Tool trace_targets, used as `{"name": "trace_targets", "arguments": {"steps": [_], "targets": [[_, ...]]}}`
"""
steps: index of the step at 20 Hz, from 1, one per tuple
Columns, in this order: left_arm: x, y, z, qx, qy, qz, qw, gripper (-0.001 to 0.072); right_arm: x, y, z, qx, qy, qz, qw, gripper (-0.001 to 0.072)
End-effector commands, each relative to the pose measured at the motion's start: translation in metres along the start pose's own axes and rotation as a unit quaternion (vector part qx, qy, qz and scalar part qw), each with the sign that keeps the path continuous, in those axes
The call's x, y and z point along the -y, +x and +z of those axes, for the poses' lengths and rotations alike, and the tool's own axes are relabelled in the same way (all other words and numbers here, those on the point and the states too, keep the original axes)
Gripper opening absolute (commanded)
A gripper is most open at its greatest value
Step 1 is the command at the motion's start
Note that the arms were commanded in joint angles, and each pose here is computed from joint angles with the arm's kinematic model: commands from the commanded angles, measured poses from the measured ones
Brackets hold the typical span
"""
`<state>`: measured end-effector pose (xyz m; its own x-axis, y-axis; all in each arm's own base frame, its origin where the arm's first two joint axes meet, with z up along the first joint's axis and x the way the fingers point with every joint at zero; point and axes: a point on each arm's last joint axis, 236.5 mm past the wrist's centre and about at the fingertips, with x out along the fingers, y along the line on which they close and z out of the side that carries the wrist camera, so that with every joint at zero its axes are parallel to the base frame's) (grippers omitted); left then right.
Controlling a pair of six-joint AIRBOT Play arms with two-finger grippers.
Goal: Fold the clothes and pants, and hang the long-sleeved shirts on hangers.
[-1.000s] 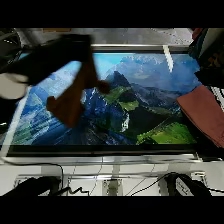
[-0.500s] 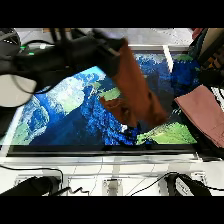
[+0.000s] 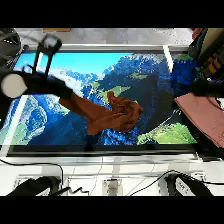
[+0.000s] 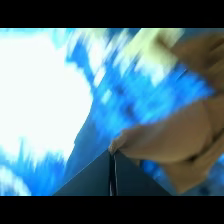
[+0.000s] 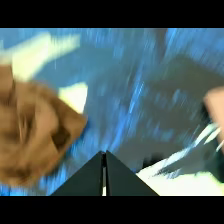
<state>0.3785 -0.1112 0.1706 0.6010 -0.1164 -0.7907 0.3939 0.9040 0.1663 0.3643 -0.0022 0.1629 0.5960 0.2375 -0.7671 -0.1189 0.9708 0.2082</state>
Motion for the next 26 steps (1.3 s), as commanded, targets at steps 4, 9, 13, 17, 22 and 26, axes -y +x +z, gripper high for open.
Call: {"name": "trace_targets", "arguments": {"steps": [4, 9, 13, 17, 22, 26], "targets": [[-0.064, 0.081, -0.103, -0.085, -0.107, 0.058, 0.989, 0.0035, -0.032, 0.076, -0.111, -0.127, 0.061, 0.121, 0.983, 0.0013], [-0.069, 0.083, -0.106, -0.083, -0.116, 0.058, 0.988, 0.0697, -0.033, 0.101, -0.114, -0.090, 0.119, 0.129, 0.980, 0.0275], [-0.007, 0.093, -0.097, -0.081, -0.118, -0.075, 0.987, 0.0694, -0.030, 0.102, -0.110, -0.082, 0.119, 0.124, 0.982, 0.0274], [0.059, 0.113, -0.112, -0.138, -0.121, -0.211, 0.960, 0.0619, -0.028, 0.103, -0.108, -0.077, 0.119, 0.121, 0.982, 0.0273], [0.094, 0.162, -0.153, -0.228, -0.111, -0.241, 0.937, 0.0619, -0.027, 0.103, -0.107, -0.075, 0.120, 0.119, 0.983, 0.0272], [0.120, 0.187, -0.176, -0.269, -0.109, -0.259, 0.921, 0.0619, -0.027, 0.103, -0.107, -0.075, 0.119, 0.119, 0.983, 0.0264]]}}
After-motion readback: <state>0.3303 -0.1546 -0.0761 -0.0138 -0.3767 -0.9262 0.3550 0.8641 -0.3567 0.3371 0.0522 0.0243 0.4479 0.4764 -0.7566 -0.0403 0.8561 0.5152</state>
